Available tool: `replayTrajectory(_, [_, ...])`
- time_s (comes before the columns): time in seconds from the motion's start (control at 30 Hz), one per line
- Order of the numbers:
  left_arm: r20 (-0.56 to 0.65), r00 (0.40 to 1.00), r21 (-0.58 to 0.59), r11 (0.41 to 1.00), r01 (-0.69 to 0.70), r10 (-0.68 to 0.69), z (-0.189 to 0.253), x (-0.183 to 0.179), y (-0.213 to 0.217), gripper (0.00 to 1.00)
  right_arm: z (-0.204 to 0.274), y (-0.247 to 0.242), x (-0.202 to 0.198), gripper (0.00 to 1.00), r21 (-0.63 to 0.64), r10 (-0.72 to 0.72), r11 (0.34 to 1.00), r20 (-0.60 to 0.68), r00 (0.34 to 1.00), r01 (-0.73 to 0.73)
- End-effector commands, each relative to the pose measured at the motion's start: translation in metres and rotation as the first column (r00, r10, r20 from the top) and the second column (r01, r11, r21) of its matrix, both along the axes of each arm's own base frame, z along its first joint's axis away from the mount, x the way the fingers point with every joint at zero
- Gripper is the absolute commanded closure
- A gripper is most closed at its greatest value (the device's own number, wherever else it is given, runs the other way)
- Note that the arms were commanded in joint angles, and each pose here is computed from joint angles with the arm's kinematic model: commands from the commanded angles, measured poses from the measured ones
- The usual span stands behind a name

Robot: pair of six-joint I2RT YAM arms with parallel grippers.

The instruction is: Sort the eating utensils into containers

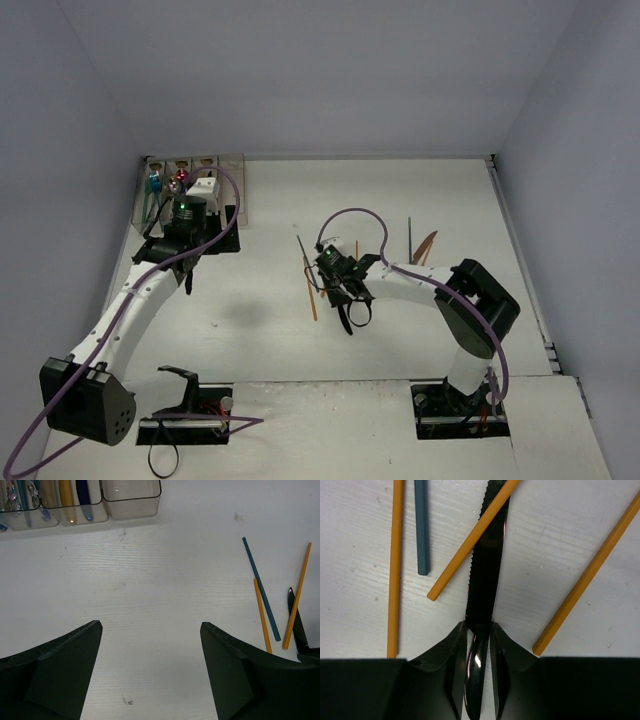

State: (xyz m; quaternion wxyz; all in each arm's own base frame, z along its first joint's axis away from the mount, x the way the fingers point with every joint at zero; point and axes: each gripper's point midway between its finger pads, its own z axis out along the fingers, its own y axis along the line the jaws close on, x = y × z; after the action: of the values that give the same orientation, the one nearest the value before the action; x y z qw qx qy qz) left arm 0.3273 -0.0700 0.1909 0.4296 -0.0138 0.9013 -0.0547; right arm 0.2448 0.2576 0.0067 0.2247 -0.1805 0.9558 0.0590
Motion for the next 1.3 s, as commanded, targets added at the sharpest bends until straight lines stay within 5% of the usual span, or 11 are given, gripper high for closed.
replayTrajectory(0.0, [0.072, 0.997, -0.024, 1.000, 0.007, -0.005, 0.018, 0.013, -0.004, 0.23, -0.022, -0.058, -0.016, 1.00, -0.188, -0.115, 0.977, -0.051, 0.992, 0.104])
replayTrajectory(1.27, [0.044, 0.984, -0.133, 0.976, 0.175, -0.171, 0.012, 0.008, -0.048, 0.23, 0.024, -0.039, 0.018, 1.00, -0.177, -0.095, 0.979, 0.034, 0.995, 0.100])
